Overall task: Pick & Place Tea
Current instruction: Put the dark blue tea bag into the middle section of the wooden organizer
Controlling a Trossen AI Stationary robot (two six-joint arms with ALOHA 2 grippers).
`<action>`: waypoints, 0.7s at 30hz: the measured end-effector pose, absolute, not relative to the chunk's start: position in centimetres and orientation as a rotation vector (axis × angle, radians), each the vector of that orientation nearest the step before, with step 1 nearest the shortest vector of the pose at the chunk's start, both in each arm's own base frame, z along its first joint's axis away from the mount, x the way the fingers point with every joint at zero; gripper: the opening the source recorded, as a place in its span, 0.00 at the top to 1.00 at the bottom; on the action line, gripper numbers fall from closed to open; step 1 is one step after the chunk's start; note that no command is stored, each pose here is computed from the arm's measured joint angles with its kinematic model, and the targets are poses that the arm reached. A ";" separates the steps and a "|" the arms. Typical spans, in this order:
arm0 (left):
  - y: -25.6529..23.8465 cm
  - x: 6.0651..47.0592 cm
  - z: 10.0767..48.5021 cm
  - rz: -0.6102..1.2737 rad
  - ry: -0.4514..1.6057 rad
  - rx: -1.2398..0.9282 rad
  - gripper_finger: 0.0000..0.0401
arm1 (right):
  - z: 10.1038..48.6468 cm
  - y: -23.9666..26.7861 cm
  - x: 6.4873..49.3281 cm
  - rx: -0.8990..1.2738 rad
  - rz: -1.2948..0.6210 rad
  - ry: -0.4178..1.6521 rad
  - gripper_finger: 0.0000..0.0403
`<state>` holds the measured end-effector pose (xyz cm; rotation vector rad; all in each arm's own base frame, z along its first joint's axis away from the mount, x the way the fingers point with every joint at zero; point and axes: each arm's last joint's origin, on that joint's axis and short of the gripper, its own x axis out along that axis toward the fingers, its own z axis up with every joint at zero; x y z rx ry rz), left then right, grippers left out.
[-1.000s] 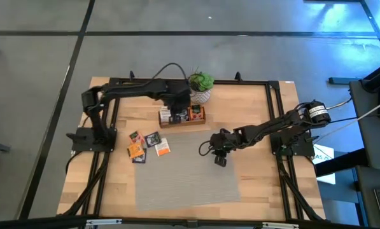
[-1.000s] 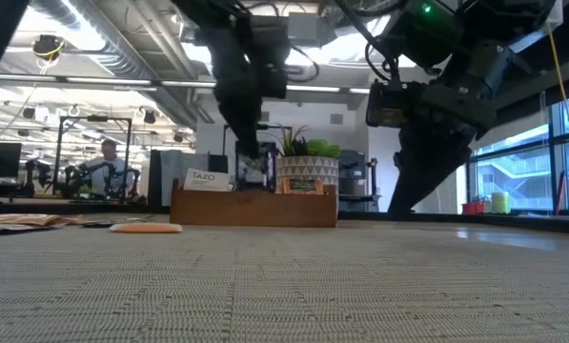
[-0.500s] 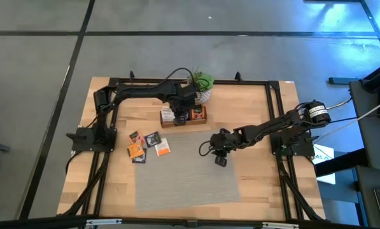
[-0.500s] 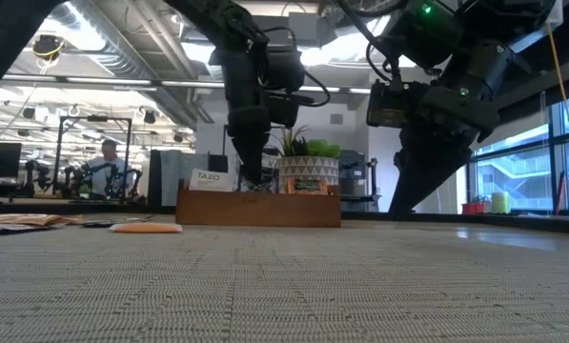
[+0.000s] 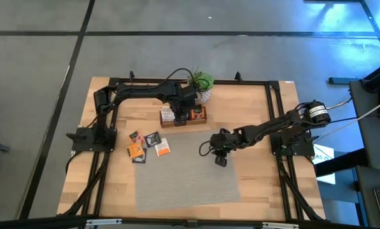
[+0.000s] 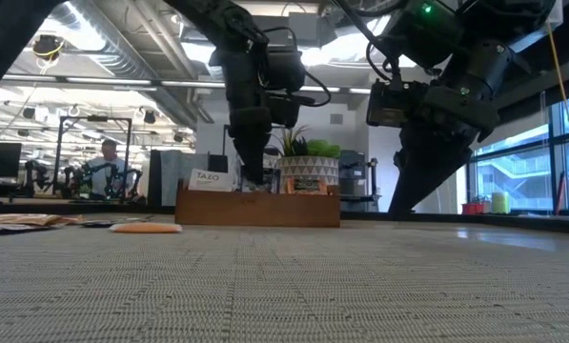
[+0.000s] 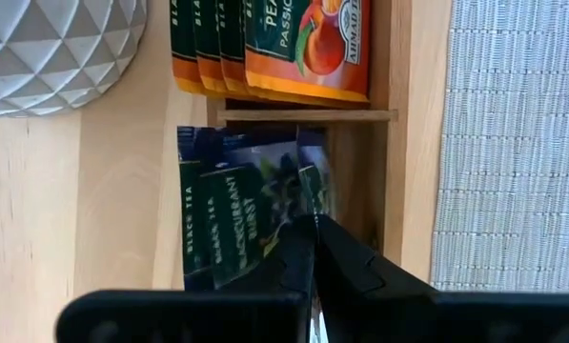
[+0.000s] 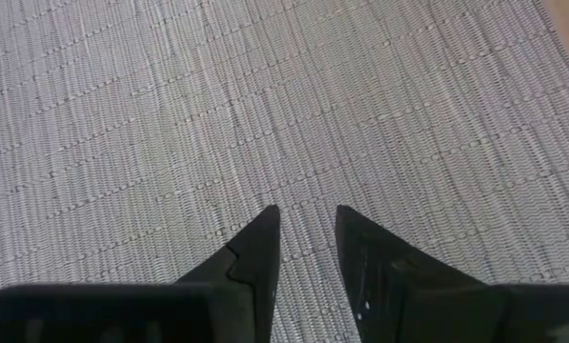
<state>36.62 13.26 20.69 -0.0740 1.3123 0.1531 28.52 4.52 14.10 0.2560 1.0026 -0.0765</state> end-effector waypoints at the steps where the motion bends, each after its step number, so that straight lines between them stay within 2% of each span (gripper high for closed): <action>1: 13.3 36.7 20.6 0.153 1.312 -0.074 0.99 | 14.1 4.5 28.5 0.256 -0.076 1.003 0.73; 11: 13.4 37.0 19.9 0.146 1.323 -0.068 0.98 | 14.1 4.5 28.5 0.256 -0.076 1.001 0.73; 21: 13.4 36.5 21.0 0.184 1.330 -0.030 0.82 | 14.1 4.5 28.6 0.257 -0.076 0.999 0.73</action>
